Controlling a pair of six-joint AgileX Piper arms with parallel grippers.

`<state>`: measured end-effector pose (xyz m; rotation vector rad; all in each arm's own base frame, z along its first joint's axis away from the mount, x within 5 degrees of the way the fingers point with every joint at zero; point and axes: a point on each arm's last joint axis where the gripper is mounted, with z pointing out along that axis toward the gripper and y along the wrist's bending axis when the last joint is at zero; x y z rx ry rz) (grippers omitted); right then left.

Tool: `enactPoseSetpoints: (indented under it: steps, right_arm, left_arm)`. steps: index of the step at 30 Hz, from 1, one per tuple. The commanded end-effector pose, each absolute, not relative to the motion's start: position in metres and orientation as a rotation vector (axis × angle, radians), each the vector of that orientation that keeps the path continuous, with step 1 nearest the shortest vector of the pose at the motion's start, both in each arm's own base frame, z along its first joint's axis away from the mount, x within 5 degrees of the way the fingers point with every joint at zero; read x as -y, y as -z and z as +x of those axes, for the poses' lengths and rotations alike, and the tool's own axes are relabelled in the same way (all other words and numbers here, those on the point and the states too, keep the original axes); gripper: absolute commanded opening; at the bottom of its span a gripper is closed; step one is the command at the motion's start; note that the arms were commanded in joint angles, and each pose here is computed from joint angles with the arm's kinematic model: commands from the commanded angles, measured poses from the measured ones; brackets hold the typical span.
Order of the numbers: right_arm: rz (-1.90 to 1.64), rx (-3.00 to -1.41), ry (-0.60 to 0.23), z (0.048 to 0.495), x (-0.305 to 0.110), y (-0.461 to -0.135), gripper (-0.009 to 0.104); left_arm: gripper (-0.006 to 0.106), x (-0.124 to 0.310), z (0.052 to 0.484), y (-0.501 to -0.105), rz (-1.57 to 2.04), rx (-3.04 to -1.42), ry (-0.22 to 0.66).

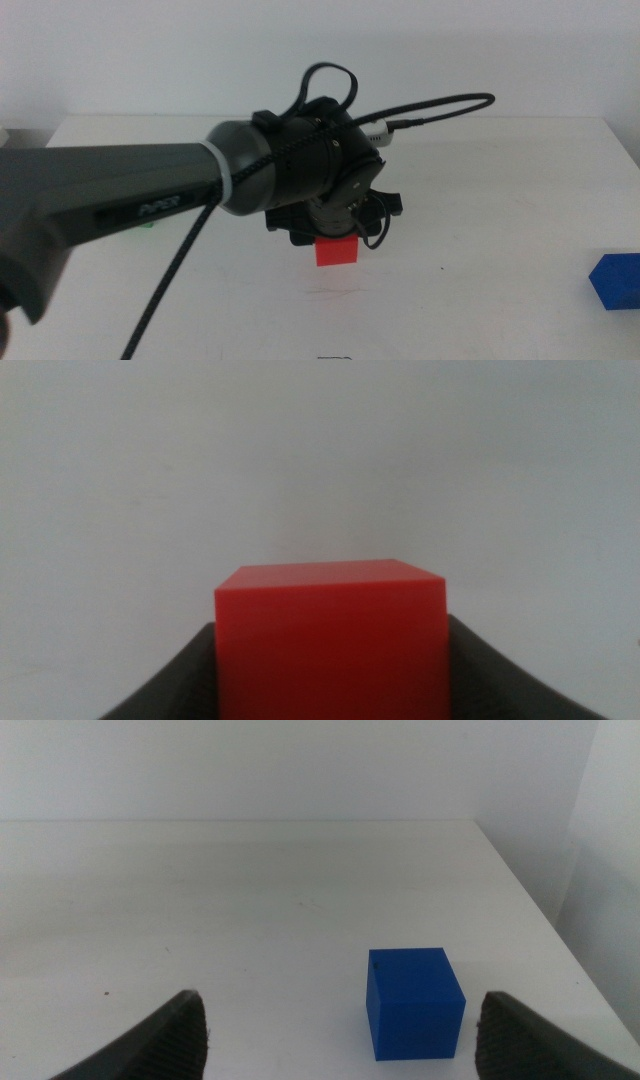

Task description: Stack red cubes first, then green, then blue cubes in a specific spot.

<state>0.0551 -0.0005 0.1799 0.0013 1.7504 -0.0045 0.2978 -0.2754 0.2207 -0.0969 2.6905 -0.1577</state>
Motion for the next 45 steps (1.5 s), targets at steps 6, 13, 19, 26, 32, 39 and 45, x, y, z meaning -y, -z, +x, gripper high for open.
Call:
enactPoseSetpoints:
  steps: [6,13,19,26,32,39,45]
  right_arm:
    - [-0.013,-1.633,0.015,0.054,0.000,-0.196,0.087]
    - [-0.013,-1.633,0.015,0.054,0.000,-0.196,0.087]
    - [-0.013,-1.633,0.015,0.054,0.000,-0.196,0.087]
    - [-0.013,-1.633,0.015,0.054,0.000,-0.196,0.087]
    - [-0.013,-1.633,0.015,0.054,0.000,-0.196,0.087]
    - [-0.013,-1.633,0.015,0.054,0.000,-0.196,0.087]
    - [-0.013,-1.633,0.015,0.054,0.000,-0.196,0.087]
  left_arm:
    - [-0.002,0.283,0.300,-0.232,-0.102,-2.643,0.262]
    - [-0.002,0.284,0.301,-0.224,-0.096,-2.661,0.238]
    - [-0.002,0.283,0.300,-0.221,-0.079,-2.686,0.203]
    - [-0.002,0.286,0.301,-0.209,-0.028,-2.710,0.187]
    - [-0.002,0.287,0.302,-0.209,-0.018,-2.707,0.191]
    - [0.005,0.288,0.301,-0.209,0.010,-2.713,0.200]
    - [0.080,0.288,0.301,-0.210,0.058,-2.705,0.191]
